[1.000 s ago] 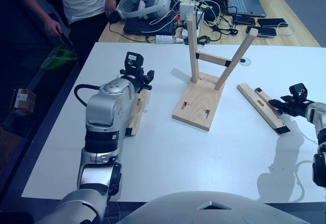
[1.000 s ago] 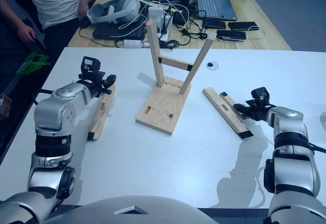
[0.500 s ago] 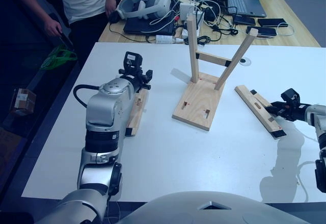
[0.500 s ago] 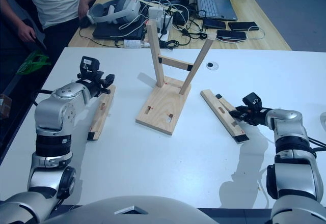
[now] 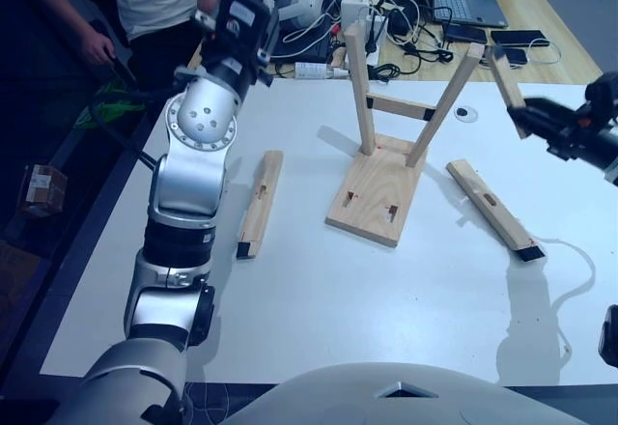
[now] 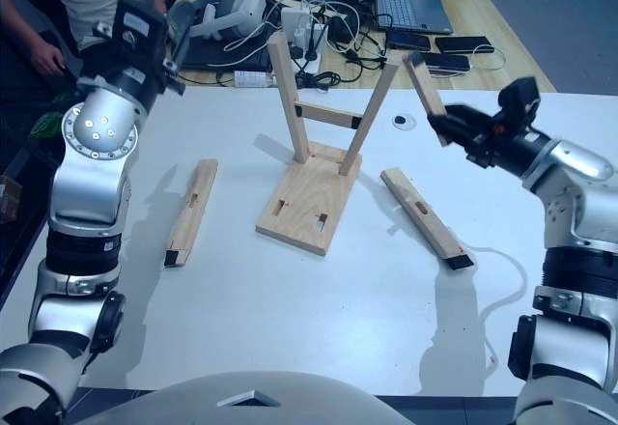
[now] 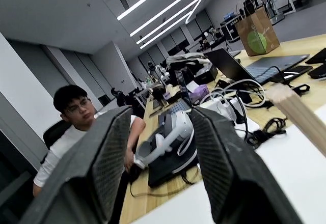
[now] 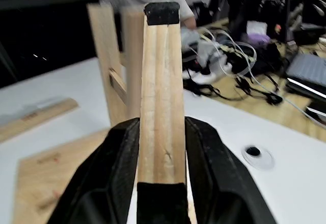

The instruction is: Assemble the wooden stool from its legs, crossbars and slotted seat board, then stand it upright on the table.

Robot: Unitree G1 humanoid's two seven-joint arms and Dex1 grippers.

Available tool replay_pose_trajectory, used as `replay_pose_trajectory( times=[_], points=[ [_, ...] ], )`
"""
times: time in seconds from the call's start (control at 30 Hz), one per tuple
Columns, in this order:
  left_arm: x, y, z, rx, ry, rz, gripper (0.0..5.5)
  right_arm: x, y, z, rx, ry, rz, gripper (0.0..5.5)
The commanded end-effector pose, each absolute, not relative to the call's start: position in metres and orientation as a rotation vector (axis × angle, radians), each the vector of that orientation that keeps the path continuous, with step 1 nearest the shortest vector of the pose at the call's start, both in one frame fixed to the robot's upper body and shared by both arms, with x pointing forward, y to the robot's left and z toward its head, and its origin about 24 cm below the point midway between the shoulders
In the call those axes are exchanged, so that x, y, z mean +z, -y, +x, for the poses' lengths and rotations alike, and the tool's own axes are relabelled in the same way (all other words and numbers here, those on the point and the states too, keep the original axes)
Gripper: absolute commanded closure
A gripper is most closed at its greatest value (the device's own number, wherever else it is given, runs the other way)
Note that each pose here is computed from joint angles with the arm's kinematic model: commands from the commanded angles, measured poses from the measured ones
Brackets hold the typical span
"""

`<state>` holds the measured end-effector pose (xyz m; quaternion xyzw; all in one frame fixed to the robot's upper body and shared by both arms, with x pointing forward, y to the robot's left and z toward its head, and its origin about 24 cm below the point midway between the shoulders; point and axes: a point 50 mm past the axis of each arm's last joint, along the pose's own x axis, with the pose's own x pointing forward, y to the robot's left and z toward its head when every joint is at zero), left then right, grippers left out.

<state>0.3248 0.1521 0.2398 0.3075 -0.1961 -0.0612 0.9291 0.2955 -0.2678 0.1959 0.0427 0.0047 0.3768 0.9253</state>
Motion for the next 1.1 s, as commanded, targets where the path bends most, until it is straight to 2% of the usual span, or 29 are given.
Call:
replay_pose_trajectory(
  times=[0.03, 0.13, 0.2, 0.33, 0.47, 0.67, 0.97, 1.1],
  points=[
    [0.282, -0.132, 0.315, -0.127, 0.719, 0.984, 3.32, 0.285, 0.227, 0.281, 0.942, 0.314, 0.184, 4.22],
    [0.278, -0.119, 0.306, -0.186, 0.854, 1.175, 3.32, 0.301, 0.21, 0.276, 0.966, 0.356, 0.225, 4.22],
    [0.272, -0.109, 0.301, -0.233, 0.924, 1.282, 3.32, 0.298, 0.191, 0.278, 0.975, 0.318, 0.228, 4.22],
    [0.253, -0.095, 0.295, -0.365, 0.999, 1.438, 3.32, 0.26, 0.142, 0.293, 0.929, 0.126, 0.204, 4.22],
    [0.24, -0.094, 0.294, -0.455, 0.998, 1.484, 3.32, 0.234, 0.113, 0.29, 0.922, 0.04, 0.13, 4.22],
    [0.221, -0.099, 0.303, -0.525, 0.88, 1.56, 3.32, 0.221, 0.101, 0.282, 0.952, 0.005, 0.033, 4.22],
    [0.209, -0.111, 0.289, -0.62, 0.838, 1.591, 3.32, 0.207, 0.113, 0.29, 0.847, -0.041, -0.121, 4.22],
    [0.2, -0.114, 0.289, -0.64, 0.796, 1.62, 3.32, 0.204, 0.11, 0.288, 0.872, -0.046, -0.13, 4.22]
  ],
)
